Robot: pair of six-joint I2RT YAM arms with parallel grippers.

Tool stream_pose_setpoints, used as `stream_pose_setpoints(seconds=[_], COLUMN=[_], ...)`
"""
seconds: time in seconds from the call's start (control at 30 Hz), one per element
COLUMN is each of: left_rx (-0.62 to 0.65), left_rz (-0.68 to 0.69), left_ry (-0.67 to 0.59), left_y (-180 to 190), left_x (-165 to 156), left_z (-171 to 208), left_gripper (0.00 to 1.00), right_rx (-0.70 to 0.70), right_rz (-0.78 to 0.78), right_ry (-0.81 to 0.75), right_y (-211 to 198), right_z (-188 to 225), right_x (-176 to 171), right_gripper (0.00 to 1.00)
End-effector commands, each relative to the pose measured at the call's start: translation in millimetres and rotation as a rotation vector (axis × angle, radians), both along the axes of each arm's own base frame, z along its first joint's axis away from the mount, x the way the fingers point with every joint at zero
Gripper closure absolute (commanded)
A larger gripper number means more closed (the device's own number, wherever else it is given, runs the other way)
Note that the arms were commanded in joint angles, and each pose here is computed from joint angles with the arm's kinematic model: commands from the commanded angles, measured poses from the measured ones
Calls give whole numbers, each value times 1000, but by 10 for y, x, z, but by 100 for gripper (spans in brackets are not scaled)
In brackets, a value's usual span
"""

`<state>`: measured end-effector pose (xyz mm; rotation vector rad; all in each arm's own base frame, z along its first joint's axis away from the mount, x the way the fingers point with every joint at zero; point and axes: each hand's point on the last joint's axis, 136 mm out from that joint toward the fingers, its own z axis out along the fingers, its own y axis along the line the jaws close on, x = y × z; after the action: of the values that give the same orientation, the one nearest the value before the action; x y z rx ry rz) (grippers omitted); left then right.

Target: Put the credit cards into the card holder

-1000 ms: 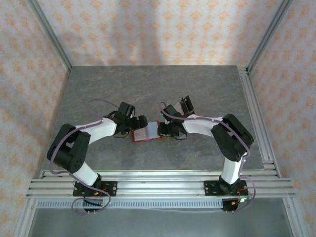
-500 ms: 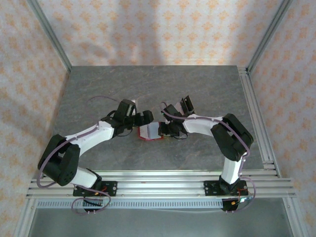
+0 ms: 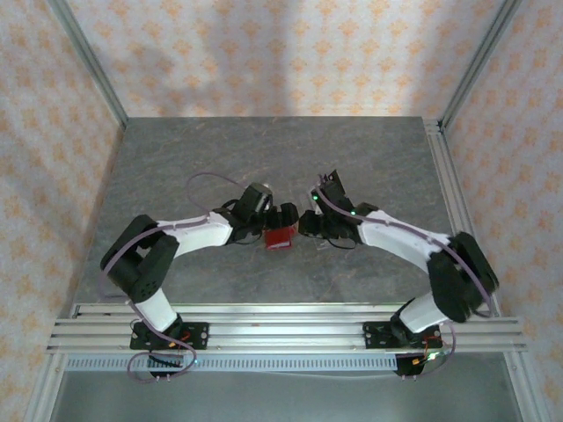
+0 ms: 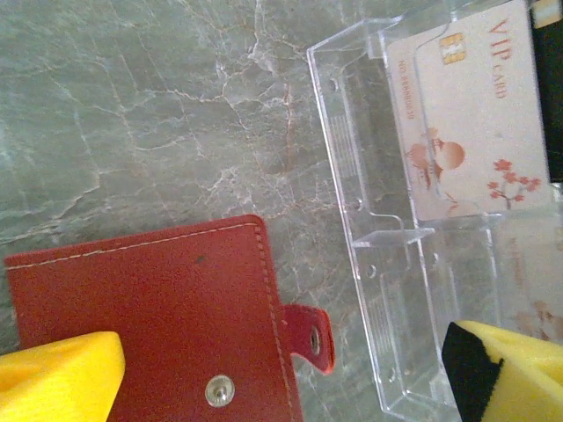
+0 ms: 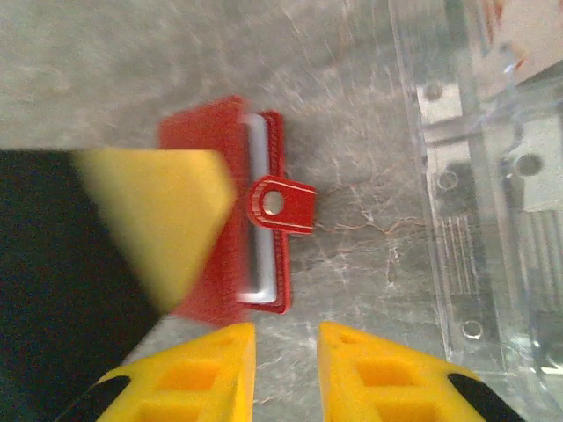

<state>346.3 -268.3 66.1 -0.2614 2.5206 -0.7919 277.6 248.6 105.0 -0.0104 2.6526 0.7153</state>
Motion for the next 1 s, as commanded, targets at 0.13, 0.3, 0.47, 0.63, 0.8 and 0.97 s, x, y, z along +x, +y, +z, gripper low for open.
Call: stream_pose_setpoints(seconds=[0.13,0.3,0.47,0.63,0.8,0.97], left_rx=[52,91,159,268,343,460], left_rz=[77,121,137,178,152,31], left_ry=[-20,-75,-102,-69,-17,29], left_y=[-41,109,325,746,1029,1046], left_x=[148,186,196,165,130,118], left_z=[9,346,659,629,433,232], left_gripper=[5,4,3,3,3,4], right_rx=[-9,61,89,115,121,99], right_rz=[-55,-30,-8,2,16,17], right_ry=[15,36,52,59,66,92], right_y=[-162,17,169,297,397,460], right_z=[-45,-45,-103,-130,-169,-352], right_x=[-115,-80,1,77,89,135], right_gripper=[78,82,85,89,90,93])
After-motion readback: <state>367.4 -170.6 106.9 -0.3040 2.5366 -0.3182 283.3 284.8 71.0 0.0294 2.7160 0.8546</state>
